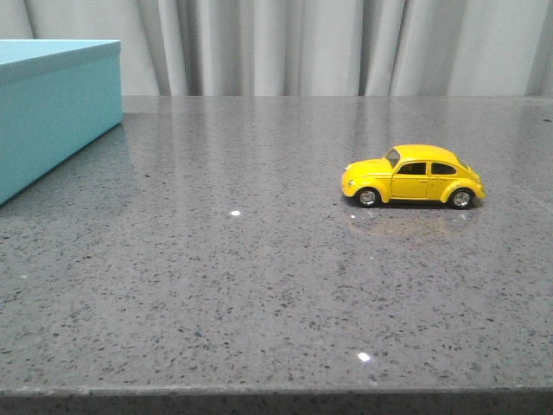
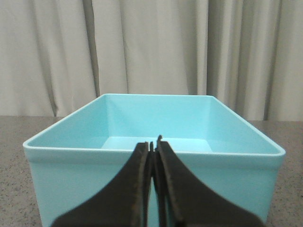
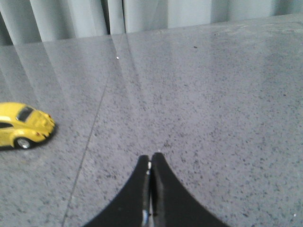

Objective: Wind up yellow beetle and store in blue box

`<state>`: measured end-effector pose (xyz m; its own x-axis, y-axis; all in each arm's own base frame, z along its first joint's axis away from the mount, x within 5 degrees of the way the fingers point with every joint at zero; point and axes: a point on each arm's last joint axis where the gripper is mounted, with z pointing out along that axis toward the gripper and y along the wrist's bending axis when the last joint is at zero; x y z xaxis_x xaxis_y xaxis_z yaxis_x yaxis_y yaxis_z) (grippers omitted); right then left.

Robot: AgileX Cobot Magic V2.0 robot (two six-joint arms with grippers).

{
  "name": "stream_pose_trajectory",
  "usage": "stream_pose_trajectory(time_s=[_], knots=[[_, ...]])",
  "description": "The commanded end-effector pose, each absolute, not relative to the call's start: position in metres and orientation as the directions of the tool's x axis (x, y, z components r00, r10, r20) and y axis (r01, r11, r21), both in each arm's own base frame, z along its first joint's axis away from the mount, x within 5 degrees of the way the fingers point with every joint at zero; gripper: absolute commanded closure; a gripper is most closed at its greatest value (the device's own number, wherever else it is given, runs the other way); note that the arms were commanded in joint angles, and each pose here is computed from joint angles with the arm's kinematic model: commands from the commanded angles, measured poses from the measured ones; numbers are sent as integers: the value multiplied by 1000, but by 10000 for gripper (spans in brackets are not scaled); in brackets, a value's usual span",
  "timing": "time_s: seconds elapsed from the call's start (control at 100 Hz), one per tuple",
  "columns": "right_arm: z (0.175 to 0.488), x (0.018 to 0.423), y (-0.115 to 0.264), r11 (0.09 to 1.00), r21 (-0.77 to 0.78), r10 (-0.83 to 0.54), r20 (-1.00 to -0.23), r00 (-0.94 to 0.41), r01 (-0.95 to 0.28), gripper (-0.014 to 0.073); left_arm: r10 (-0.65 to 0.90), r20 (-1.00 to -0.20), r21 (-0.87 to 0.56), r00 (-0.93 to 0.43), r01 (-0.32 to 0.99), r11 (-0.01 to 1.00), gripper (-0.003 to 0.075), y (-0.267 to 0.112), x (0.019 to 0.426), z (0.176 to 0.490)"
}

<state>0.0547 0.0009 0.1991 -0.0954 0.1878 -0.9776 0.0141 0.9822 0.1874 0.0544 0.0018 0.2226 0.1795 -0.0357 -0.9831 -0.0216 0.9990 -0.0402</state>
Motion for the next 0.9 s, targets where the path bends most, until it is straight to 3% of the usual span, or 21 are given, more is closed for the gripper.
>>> stream_pose_trajectory(time_s=[0.0,0.31,0.69,0.79,0.89], knots=[[228,52,1,978,207,207,-978,10,0,659,-46,-969,-52,241,-18,998,741,2,51,236],[281,59,2,979,205,205,-974,-100,4,659,-49,-993,-51,104,-9,999,741,1,59,281],[315,88,3,979,202,200,-935,-294,26,650,-66,-997,-66,30,-3,998,740,0,79,326],[324,95,3,979,202,200,-933,-298,26,546,-66,-998,-66,-2,-3,998,719,0,86,331],[331,102,3,979,202,200,-929,-311,26,410,-67,-997,-67,-26,-4,998,610,0,92,333]])
